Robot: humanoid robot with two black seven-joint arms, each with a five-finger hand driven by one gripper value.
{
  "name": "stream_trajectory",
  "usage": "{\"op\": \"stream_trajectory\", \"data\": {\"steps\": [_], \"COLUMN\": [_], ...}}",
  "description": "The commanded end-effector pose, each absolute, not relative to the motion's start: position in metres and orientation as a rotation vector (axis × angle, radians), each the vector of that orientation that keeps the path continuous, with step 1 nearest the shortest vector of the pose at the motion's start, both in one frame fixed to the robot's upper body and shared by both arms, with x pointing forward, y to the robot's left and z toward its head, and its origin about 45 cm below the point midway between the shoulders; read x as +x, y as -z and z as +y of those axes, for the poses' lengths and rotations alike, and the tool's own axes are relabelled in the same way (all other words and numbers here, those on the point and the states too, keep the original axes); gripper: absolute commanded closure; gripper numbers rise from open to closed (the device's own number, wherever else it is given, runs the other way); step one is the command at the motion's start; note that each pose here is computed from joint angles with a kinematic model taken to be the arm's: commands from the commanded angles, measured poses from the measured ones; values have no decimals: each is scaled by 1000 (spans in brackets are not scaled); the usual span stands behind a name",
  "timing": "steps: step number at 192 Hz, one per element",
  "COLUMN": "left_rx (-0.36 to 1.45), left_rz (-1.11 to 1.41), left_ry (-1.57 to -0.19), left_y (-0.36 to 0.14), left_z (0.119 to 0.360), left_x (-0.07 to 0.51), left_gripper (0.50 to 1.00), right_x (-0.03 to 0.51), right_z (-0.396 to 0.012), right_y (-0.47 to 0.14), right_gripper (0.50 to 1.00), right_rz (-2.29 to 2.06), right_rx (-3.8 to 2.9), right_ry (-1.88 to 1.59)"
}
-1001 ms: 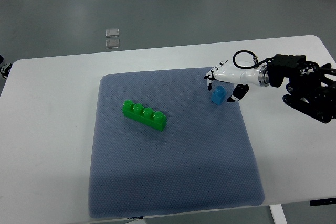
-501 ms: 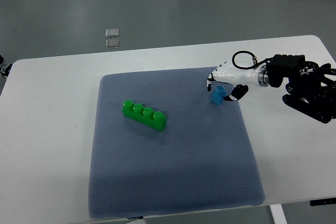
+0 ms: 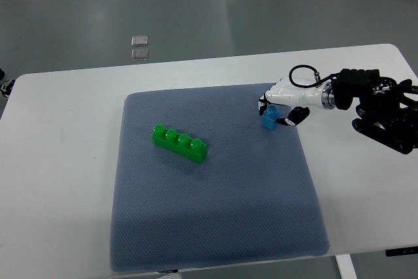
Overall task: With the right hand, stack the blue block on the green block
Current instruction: 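Close the right hand fingers around the blue block, then lift the blue block and carry it toward the green block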
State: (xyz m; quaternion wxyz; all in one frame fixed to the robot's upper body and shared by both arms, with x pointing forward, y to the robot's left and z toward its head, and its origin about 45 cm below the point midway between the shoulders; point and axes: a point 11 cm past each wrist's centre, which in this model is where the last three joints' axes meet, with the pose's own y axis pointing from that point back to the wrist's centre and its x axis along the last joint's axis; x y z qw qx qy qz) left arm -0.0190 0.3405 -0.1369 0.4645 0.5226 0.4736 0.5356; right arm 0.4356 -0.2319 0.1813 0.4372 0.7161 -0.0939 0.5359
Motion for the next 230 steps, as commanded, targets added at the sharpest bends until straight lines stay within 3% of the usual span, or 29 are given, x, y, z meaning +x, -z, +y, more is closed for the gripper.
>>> {"op": "stream_trajectory", "data": {"steps": [1,53,104,161,195,230], "left_rx": [1283,1283,1283,1283,1284,1285], "left_rz": [1164,1164,1164,1164,1163,1164], "left_ry": [-1316,-1316,-1316,-1316,-1315,-1315], "left_y": [137,137,137,137,137,137], "left_z": [341,341,341,341,340,340], "left_x": [-19,-19,-19,-19,-19,-19], "left_gripper": [500,500,500,500,500,500], "right_x": [436,435,436,447,460,453], "right_z": [-232,-232,-232,-224,-195,-131], "right_y": [-181,-181,-182,-204,-235,-264], "right_gripper": [826,859,944,946,944,942], "right_rz": [-233,-230,-230,-244,-245,-176], "right_rx": [1780,1782,1780,1761,1753,1817], "right_ry": [-1333,-1327,-1329,-1382,-1478,-1612]}}
